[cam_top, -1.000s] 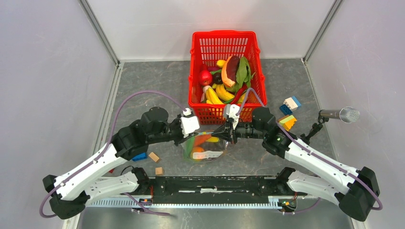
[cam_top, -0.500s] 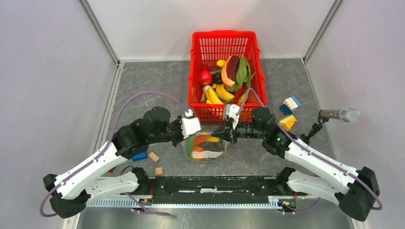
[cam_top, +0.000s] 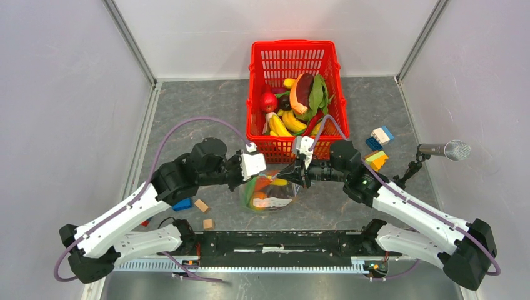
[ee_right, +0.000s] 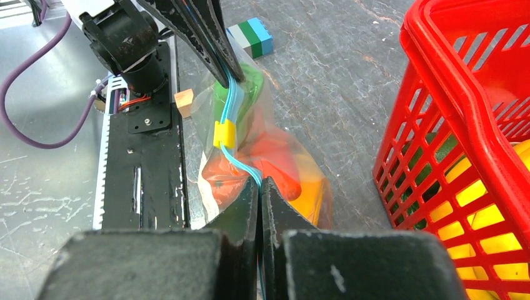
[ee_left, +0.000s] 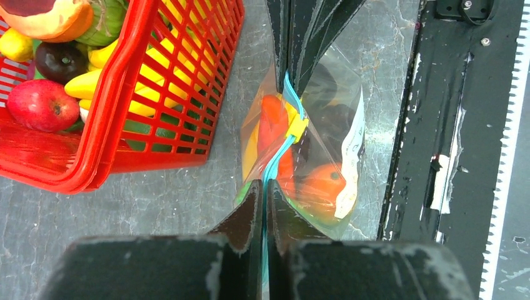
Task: Place the food in the zip-top bag and seal the zipper
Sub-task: Zip the zipper food storage bag at the center of the board.
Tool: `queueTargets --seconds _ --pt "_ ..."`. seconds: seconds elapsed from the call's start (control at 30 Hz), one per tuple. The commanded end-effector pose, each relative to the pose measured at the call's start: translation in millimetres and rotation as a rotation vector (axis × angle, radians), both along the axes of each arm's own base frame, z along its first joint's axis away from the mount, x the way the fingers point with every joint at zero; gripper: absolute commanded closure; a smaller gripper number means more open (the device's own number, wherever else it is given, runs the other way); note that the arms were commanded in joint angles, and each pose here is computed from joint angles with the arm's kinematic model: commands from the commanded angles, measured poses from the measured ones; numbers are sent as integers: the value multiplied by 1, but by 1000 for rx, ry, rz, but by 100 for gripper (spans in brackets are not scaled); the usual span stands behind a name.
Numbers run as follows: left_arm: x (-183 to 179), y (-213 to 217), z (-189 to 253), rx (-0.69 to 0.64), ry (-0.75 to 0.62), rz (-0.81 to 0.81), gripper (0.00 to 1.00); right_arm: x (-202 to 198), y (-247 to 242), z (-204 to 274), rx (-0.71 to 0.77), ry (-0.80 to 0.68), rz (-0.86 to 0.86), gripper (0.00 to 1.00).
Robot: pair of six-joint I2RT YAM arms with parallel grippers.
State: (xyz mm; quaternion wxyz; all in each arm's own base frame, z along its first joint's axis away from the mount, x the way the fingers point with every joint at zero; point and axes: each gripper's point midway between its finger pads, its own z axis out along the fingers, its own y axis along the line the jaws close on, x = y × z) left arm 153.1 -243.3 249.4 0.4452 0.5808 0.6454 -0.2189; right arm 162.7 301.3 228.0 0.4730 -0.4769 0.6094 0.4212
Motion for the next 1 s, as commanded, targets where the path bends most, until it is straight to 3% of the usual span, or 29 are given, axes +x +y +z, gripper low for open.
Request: queueTargets --seconds 0.0,0.07,0.13,0.2,0.23,0.33,0.47,0.6,0.87,0.97 --pt "-8 -11 -5 -14 71 -36 97 2 6 27 79 -62 10 98" --pt "-4 -12 -2 -22 60 -23 90 2 6 27 79 -62 12 100" --pt "1 -12 5 -29 39 -3 60 3 6 27 78 -64 1 100" --pt "4 -13 11 -40 16 -4 43 6 5 27 77 -67 -14 100" --pt "5 -14 15 -51 5 -3 36 7 5 26 75 -66 -18 100" --pt "5 -19 24 -87 -16 -24 32 7 5 25 71 -62 -18 100" --pt "3 -35 34 -148 -19 -78 32 6 7 26 80 -35 -16 100" --pt "-1 -53 34 -160 16 -149 39 5 7 27 80 -35 -13 100" --pt "-3 -48 22 -89 46 -159 84 6 5 26 77 -38 -26 100" --pt "-2 -39 22 -72 22 -137 94 9 3 24 67 -36 -49 100"
